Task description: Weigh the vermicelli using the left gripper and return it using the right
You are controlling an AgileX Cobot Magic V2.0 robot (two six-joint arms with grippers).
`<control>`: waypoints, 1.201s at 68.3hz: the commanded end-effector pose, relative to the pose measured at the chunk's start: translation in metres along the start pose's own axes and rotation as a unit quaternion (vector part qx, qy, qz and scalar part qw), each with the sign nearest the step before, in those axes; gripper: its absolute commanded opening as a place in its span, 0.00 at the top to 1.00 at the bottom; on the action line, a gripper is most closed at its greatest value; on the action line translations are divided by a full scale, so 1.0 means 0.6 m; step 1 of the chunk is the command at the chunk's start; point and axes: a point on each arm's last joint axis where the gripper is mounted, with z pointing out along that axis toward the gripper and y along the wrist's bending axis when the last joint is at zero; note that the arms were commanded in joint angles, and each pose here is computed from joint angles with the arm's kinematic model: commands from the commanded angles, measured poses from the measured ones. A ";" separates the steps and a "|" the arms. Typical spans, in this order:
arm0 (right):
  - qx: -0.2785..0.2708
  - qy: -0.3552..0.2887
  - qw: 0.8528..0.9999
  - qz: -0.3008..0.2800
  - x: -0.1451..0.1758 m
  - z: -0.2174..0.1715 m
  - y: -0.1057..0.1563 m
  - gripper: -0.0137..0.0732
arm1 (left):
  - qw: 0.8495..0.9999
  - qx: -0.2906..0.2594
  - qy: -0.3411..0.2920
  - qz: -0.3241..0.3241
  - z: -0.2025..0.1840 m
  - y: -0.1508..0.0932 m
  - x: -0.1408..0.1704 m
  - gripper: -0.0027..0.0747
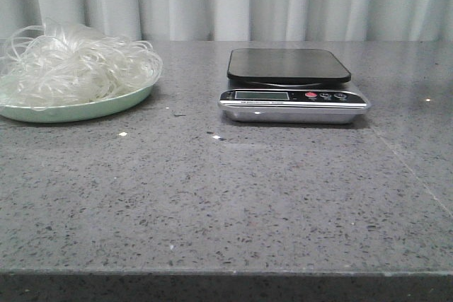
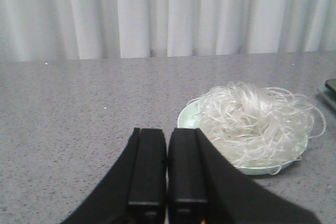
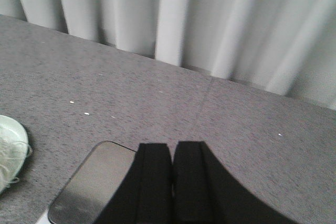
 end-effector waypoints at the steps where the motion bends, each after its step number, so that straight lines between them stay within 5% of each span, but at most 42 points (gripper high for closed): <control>1: 0.044 -0.065 0.997 -0.001 0.022 -0.062 -0.023 0.67 | 0.998 0.004 -0.047 -0.037 -0.003 -0.001 -0.025 0.79; 41: 0.087 -0.207 0.974 -0.001 0.331 -0.183 -0.004 0.67 | 0.997 -0.010 -0.070 -0.020 -0.003 0.003 -0.031 0.79; 82: 0.087 -0.219 0.972 -0.002 0.360 -0.192 -0.001 0.67 | 0.997 -0.010 -0.069 -0.020 -0.003 0.003 -0.031 0.79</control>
